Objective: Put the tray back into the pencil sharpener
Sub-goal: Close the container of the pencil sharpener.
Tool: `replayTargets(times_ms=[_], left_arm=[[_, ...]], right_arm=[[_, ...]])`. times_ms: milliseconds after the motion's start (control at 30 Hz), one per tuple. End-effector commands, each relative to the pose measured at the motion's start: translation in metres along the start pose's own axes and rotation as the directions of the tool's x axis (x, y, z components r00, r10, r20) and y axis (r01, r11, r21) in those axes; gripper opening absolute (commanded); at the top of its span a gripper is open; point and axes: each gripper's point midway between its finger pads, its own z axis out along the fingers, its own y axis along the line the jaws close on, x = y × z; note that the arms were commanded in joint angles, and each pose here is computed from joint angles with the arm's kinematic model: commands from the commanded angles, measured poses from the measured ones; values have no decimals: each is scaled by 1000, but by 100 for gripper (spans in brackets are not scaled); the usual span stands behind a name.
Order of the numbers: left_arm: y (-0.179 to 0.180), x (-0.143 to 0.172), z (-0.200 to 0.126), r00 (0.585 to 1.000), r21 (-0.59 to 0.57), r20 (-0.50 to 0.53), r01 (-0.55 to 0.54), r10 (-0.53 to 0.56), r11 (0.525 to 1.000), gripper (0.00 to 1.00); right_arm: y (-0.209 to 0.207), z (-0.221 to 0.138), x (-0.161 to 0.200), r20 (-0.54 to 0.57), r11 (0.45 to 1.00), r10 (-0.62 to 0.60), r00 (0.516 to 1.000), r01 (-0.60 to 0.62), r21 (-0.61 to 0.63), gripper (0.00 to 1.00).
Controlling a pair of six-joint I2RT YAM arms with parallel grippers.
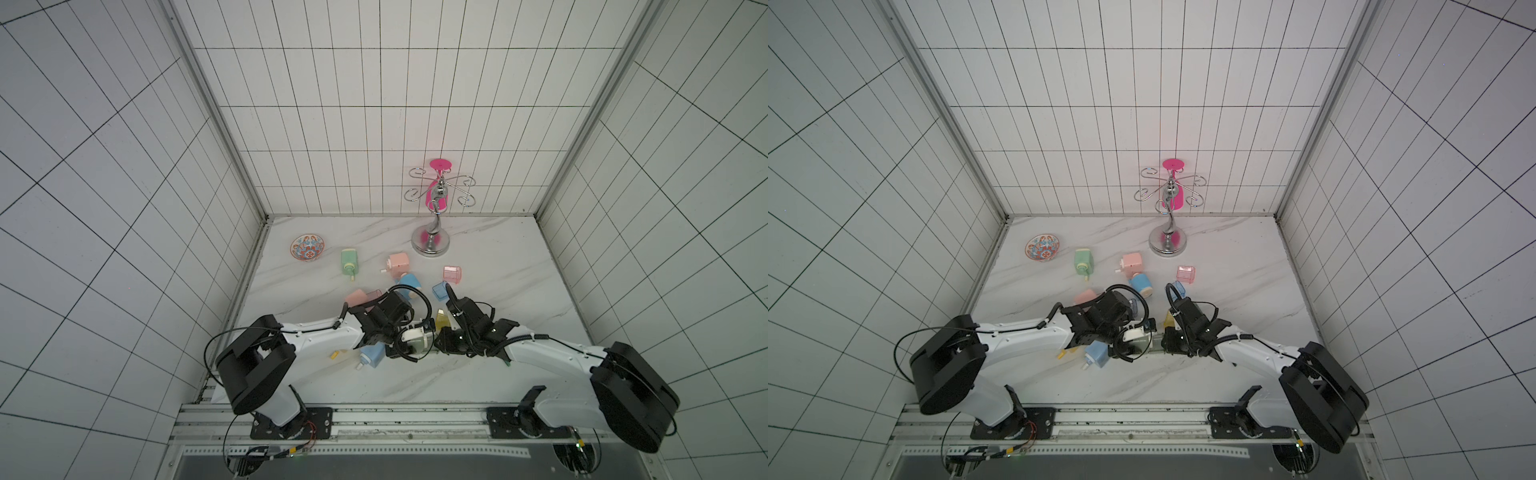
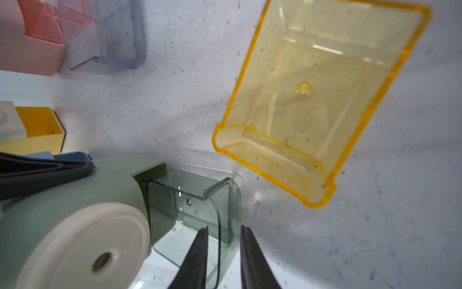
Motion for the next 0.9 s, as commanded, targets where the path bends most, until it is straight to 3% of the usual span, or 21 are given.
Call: replayTargets(times_ms=[0,367,867], left_arm=[[-5,-2,6,1000,33,-5,-27,27,999,37],[-7,-3,9,1000,42,-8,-28,29,999,36],[-9,-2,9,999,44,-13,-36,36,998,34]], right_arm=[[7,2,1,0,999,6,1000,-6,-41,26],[25,9,6,-19,984,52,998,-54,-171,24],[21,4,5,0,981,64,998,-63,-182,25]])
